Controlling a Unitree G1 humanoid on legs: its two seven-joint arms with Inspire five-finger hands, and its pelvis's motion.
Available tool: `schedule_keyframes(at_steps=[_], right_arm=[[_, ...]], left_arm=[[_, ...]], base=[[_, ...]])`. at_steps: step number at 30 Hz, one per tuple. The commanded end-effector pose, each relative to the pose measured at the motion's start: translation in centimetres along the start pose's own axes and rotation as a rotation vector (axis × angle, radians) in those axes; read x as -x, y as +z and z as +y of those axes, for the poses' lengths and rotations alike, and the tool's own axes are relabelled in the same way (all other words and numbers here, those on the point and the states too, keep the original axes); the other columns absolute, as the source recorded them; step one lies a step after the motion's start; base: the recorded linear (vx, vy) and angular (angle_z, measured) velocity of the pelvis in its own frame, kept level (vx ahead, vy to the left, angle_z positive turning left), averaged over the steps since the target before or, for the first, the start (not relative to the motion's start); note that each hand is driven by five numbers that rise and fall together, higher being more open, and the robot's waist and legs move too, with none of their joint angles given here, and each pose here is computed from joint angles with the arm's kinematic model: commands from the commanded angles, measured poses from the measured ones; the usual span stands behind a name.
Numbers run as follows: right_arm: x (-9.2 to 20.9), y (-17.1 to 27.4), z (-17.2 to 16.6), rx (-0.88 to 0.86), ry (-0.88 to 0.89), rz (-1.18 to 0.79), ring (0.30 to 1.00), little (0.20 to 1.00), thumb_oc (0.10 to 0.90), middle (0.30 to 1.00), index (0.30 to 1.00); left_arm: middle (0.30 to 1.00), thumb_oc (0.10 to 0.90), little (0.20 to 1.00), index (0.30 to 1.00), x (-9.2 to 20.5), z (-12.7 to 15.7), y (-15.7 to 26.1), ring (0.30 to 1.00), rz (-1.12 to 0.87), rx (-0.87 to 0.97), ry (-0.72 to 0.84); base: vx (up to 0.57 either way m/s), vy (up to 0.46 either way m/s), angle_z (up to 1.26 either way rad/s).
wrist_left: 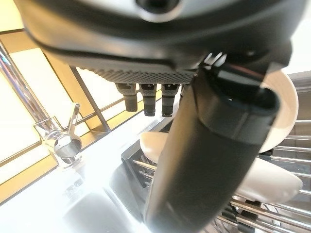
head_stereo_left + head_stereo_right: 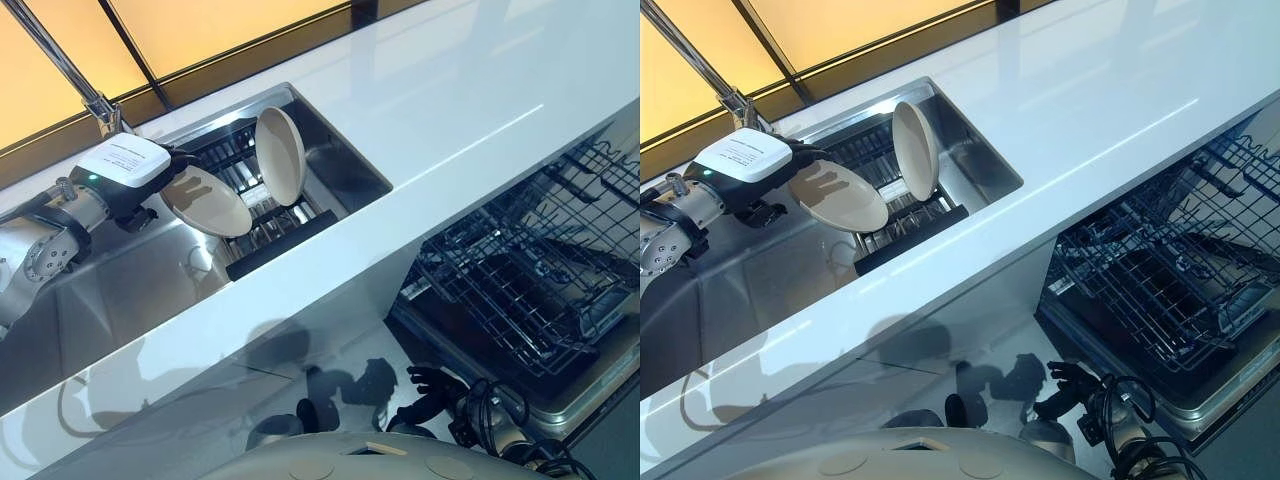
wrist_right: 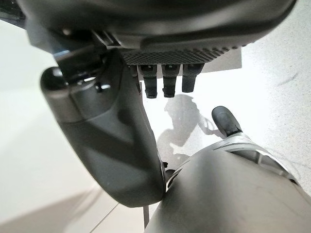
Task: Pick up plates and place into dishwasher.
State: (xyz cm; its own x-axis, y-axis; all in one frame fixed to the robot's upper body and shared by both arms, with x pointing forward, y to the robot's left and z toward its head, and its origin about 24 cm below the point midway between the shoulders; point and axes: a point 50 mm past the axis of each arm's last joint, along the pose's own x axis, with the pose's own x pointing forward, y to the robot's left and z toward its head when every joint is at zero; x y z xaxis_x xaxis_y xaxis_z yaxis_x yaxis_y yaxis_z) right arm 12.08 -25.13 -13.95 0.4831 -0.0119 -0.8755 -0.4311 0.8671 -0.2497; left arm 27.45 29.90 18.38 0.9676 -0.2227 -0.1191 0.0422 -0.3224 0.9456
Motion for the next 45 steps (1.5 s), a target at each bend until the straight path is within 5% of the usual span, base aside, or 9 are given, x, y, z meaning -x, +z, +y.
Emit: schedule_keyframes(at_steps=[1,16,17,18,29,45], right_arm=[[0.3,-0.5,-0.6,0.081,0.008,0.003,0.900,0.900,0.800,0.900,0.900],[0.3,-0.8,-0.3,0.060,-0.001,0.002,0.900,0.900,0.800,0.900,0.900],[0.3,-0.7,-0.3,0.060,-0.002,0.001,0.900,0.900,0.800,0.900,0.900],[0.3,-0.7,-0.3,0.059,-0.001,-0.001,0.900,0.900,0.800,0.900,0.900],[0.2,1.2,-0.3,0.010,-0.002,-0.117,0.900,0.900,0.800,0.900,0.900],[4.0,12.6,-2.9,-0.149,-0.047,-0.687,0.900,0.900,0.800,0.900,0.900]], left_arm=[[0.900,0.800,0.900,0.900,-0.2,6.0,-1.7,0.900,0.054,-0.118,0.211],[0.900,0.800,0.900,0.900,-1.7,6.6,-0.1,0.900,0.008,-0.185,0.258],[0.648,0.506,0.606,0.648,-1.8,6.7,-0.1,0.648,0.018,-0.184,0.255],[0.300,0.100,0.200,0.300,-2.1,6.5,-0.1,0.300,0.026,-0.187,0.249],[0.300,0.100,0.200,0.300,-3.7,5.3,-0.2,0.300,0.092,-0.206,0.166],[0.300,0.100,0.200,0.300,-1.4,4.1,-3.4,0.300,0.205,-0.224,0.185]], base=[[0.00,0.000,0.00],[0.01,0.005,-0.05],[0.01,0.003,-0.14],[0.00,0.001,-0.14],[0.00,-0.002,-0.10],[-0.03,-0.021,-0.04]])
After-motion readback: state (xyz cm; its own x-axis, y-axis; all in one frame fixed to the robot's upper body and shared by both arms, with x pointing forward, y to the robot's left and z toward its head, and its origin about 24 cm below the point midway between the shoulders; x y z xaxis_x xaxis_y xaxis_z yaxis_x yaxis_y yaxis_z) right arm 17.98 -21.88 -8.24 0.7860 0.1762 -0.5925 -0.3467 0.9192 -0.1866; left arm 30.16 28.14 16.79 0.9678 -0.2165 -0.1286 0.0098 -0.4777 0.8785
